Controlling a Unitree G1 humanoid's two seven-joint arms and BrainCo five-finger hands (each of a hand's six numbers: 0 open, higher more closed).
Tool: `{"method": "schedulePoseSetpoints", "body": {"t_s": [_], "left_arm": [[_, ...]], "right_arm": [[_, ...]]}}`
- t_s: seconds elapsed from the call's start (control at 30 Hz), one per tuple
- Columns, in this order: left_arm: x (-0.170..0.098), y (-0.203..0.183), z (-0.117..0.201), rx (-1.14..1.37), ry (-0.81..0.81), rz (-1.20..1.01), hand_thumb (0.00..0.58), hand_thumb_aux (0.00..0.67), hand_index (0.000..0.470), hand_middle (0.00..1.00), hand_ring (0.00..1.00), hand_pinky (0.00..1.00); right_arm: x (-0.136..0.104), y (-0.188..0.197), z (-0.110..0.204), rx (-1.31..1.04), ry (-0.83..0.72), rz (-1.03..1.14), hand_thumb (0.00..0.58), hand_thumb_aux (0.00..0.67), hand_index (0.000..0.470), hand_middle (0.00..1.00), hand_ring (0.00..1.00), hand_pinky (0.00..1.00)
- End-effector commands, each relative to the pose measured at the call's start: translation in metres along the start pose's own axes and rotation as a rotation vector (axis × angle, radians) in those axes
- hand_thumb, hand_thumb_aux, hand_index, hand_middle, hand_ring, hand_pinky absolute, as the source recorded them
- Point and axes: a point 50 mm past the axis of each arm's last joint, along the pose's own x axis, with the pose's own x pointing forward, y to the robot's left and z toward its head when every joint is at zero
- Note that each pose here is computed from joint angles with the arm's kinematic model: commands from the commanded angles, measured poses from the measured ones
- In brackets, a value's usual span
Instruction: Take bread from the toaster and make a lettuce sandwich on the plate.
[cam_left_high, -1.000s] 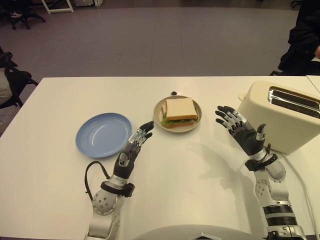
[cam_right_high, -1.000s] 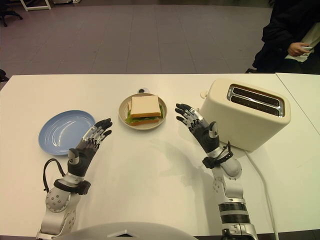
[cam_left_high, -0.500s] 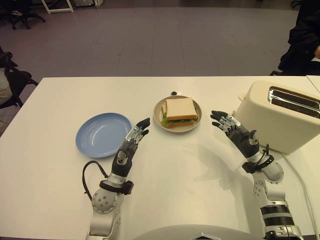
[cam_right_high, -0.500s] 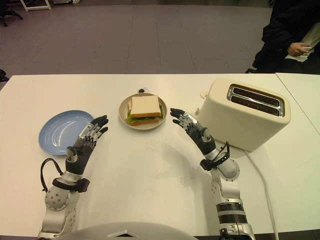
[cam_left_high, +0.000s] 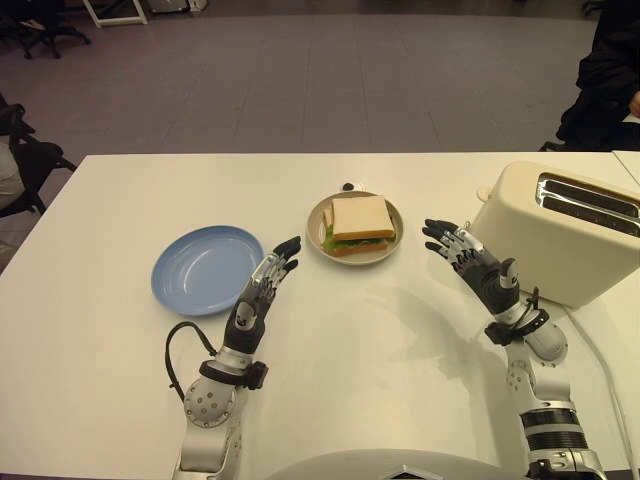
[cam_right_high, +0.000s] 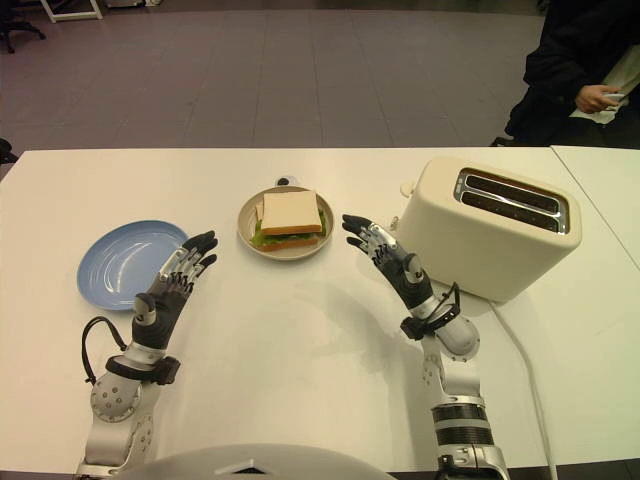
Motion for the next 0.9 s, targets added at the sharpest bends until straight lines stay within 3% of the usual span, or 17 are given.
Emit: {"method": "schedulePoseSetpoints", "body": {"t_s": [0.03,0.9], "left_arm": [[-0.0013,0.0003,-0.0036,0.01,0.025,-0.006,0.0,0.0,0.0,0.0,0.0,0.0],[-0.0007,-0.0035,-0.0023,0.012,0.016,-0.022,0.0,0.0,0.0,0.0,0.0,0.0]], "right_arm": [[0.0025,-0.0016,0.0004,-0.004,-0.003,-0.001,0.0,0.0,0.0,0.0,0.0,0.0],[0.0009,-0.0033,0.0014,-0.012,-0.003,-0.005,0.0,0.0,0.0,0.0,0.0,0.0]]}}
